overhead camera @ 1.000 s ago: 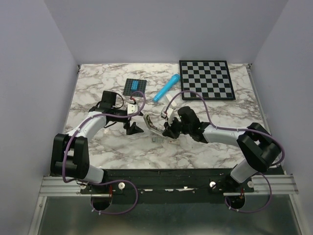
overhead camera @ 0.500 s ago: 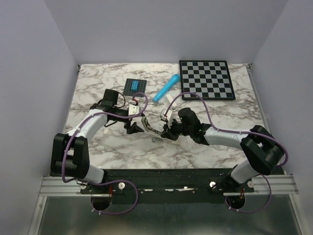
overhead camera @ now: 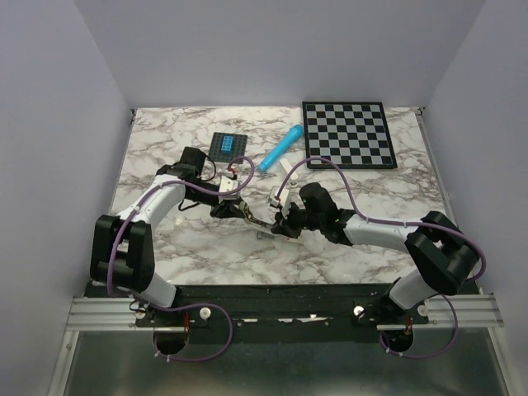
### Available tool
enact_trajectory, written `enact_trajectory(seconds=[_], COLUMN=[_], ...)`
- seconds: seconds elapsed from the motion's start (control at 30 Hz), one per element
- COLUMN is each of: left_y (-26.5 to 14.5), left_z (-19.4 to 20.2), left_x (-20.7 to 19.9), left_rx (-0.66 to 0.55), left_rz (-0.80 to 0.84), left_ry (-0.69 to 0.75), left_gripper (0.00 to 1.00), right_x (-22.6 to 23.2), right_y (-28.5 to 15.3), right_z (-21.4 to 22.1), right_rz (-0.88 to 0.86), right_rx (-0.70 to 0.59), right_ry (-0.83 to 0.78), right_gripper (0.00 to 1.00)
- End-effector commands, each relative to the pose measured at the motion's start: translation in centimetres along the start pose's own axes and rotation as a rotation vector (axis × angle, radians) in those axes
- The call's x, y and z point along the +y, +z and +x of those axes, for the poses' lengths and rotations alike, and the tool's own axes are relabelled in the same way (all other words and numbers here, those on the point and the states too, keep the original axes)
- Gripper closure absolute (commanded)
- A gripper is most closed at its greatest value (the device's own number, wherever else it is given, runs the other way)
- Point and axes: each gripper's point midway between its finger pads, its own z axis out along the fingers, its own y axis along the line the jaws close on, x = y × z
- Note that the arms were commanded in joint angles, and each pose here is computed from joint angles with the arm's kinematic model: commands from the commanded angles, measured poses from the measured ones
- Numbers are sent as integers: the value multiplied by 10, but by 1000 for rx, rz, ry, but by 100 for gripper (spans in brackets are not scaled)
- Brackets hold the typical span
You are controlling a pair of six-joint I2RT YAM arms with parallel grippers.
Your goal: Load the staples into the stapler
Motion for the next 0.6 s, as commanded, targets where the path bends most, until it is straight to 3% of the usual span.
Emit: enact_trajectory(seconds=[0.0, 0.57], left_y=[8, 37], left_z=[-18, -17], left_x=[-9, 31], left_rx=[-63, 66], left_rz=[64, 32], left_ry=[88, 117], left_gripper=[87, 87], right_x=[-5, -55], right_y=[-3, 10], right_z=[-22, -24], right_rz=[30, 241], right_rx=[-68, -9], right_ry=[-50, -85], right_gripper=[99, 99])
